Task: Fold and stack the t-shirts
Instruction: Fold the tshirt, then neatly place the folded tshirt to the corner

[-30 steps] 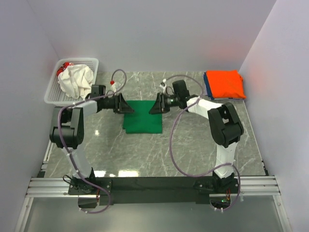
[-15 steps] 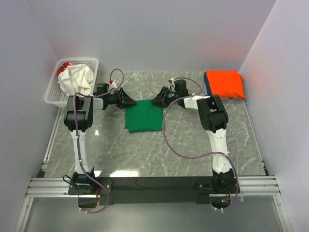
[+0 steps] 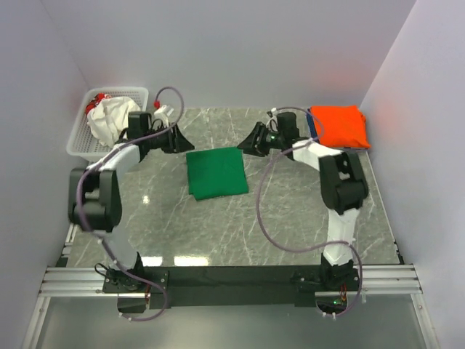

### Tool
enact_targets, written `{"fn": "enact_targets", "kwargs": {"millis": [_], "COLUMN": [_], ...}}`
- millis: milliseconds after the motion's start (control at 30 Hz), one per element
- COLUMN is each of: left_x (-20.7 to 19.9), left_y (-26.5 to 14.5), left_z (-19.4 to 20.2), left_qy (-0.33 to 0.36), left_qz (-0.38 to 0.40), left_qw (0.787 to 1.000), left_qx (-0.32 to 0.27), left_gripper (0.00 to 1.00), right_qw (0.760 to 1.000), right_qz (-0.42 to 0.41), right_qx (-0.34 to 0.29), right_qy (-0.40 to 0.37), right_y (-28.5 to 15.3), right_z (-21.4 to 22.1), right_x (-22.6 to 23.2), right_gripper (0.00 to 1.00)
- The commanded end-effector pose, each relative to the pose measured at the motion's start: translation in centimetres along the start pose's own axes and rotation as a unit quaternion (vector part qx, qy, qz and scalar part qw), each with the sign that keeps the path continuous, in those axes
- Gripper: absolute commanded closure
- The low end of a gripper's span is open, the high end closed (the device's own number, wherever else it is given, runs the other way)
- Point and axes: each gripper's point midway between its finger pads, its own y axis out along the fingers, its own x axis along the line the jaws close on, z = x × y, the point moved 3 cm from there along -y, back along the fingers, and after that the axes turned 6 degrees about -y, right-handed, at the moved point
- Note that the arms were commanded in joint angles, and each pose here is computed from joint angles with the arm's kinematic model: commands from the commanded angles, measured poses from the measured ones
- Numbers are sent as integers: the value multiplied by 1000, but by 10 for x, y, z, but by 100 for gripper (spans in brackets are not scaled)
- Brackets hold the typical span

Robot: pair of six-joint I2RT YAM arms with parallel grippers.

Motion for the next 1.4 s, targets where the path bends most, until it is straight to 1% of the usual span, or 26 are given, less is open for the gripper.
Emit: {"fn": "enact_targets", "kwargs": {"millis": [0,33,100,133,200,233,267,300,333,367,400,433,533,567,633,667,733,867,967,1000,1100,1133,1200,1233,1333,1367], "left_x": [-36,-34,-49,-48,-68,-76,-81,-99,-108,-112,-121,-123,-126,-120,-123,-119,-118,-105,-97,-95,-90,-91,-96,-98,-116,-124], "left_y": [-18,-20,-19,-20,-12,-6,0,11,20,30,42,49,79,90,103,111,120,137,142,143,144,144,141,138,130,126], "left_z": [22,27,52,64,78,80,82,93,93,100,110,114,131,139,144,150,151,154,157,159,165,166,163,161,149,143], "left_qy": [221,279,330,362,406,430,446,469,490,499,519,530,567,571,587,588,594,596,599,598,592,591,581,577,555,550], "left_qz": [-52,-70,-56,-58,-42,-35,-39,-21,-17,-15,-14,-16,-25,-27,-26,-28,-30,-45,-54,-55,-53,-49,-41,-35,-7,4], "left_qw": [972,954,935,920,900,890,882,870,861,855,842,835,810,805,794,792,788,784,781,781,783,784,793,797,817,823], "left_qx": [66,81,116,139,151,147,146,150,137,141,145,145,148,159,156,163,159,165,168,170,183,185,178,175,154,145], "left_gripper": [53,53,53,53,53,53,53,53,53,53,53,53,52,51,50,51,50,49,52,53,67,79,88,94,99,99], "right_qw": [999,998,999,998,997,996,996,997,997,998,998,997,996,995,994,993,992,991,990,990,989,988,988,986,985,984], "right_qz": [-11,-17,10,14,39,46,52,56,59,60,63,63,72,72,71,75,76,79,81,84,79,79,69,71,71,69], "right_qx": [-23,-32,-25,-29,-29,-29,-25,-27,-25,-27,-28,-31,-38,-36,-43,-44,-46,-41,-35,-31,-35,-34,-39,-40,-42,-39], "right_qy": [-34,-43,-38,-62,-67,-69,-62,-51,-32,-19,-5,16,45,53,64,77,89,100,107,112,117,131,136,144,155,158], "right_y": [-49,-62,-75,-83,-90,-94,-94,-99,-99,-100,-102,-104,-109,-110,-110,-110,-109,-107,-105,-104,-101,-100,-96,-94,-84,-81], "right_z": [10,12,31,33,41,42,45,43,45,44,43,39,36,38,37,40,40,43,45,47,50,54,55,56,56,56], "right_x": [29,39,23,25,13,9,2,-5,-13,-18,-23,-32,-44,-47,-50,-53,-56,-60,-63,-66,-69,-71,-72,-72,-69,-68], "right_gripper": [49,49,48,48,48,48,48,48,48,48,48,48,48,48,47,46,45,43,36,35,32,32,30,29,28,28]}}
